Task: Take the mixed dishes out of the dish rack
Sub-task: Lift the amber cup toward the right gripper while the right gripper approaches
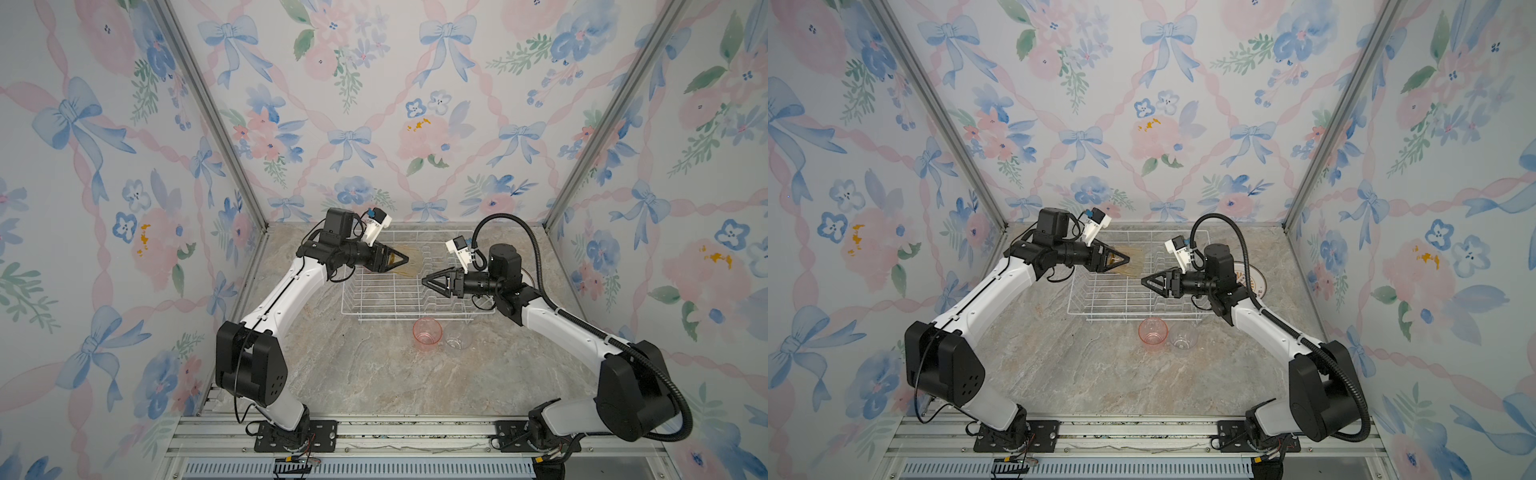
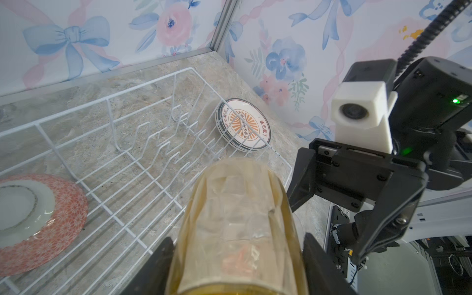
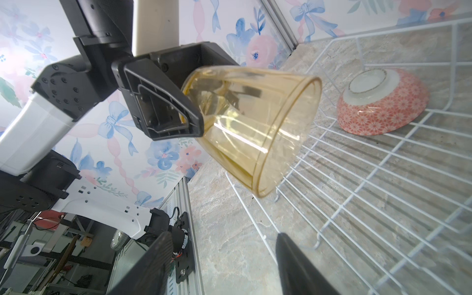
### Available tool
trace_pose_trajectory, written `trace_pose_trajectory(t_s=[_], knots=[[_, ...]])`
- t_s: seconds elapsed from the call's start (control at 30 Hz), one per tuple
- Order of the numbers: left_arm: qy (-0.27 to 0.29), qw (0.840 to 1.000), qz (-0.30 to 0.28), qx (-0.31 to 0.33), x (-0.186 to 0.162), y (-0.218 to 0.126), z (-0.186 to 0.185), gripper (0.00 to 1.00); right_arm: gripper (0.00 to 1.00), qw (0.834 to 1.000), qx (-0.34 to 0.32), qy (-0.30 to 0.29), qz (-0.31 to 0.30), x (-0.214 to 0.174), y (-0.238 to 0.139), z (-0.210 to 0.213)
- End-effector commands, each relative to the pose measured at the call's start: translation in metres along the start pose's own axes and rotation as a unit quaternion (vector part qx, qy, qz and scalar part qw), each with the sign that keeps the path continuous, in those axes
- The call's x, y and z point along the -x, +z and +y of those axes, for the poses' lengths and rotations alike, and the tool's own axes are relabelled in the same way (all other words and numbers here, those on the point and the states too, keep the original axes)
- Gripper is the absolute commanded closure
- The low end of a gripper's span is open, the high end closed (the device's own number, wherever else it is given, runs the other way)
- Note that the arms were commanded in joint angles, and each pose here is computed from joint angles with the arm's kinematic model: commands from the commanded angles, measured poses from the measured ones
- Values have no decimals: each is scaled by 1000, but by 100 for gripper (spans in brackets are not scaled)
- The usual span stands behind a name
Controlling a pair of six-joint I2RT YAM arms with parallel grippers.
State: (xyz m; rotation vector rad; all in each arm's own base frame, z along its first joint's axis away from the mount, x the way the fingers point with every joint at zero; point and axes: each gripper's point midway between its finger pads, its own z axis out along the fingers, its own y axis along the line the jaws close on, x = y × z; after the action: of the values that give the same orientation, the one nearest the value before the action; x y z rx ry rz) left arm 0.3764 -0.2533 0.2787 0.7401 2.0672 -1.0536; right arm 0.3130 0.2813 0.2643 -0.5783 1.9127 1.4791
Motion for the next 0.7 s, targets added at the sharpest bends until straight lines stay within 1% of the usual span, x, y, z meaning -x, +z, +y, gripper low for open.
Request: trace_pose_trajectory(t_s=[0.0,0.17,0.23,0.33,0.6,0.67], knots=[[19,999,-31,-40,16,-9,-22,55,34,999,30,-17,-26,17,2,8],[20,997,-41,-57,19,-7,-27,55,37,999,36,-19,-26,22,7,5],[20,996,-44,-69,21,-5,-29,55,40,998,47,-14,-31,24,7,10],[20,995,-46,-82,22,1,-32,55,42,997,58,-23,-42,29,5,17],[20,990,-52,-129,25,18,-47,56,44,994,79,-47,-56,39,0,33],[20,989,-54,-136,25,21,-49,56,47,993,84,-54,-59,42,0,36]])
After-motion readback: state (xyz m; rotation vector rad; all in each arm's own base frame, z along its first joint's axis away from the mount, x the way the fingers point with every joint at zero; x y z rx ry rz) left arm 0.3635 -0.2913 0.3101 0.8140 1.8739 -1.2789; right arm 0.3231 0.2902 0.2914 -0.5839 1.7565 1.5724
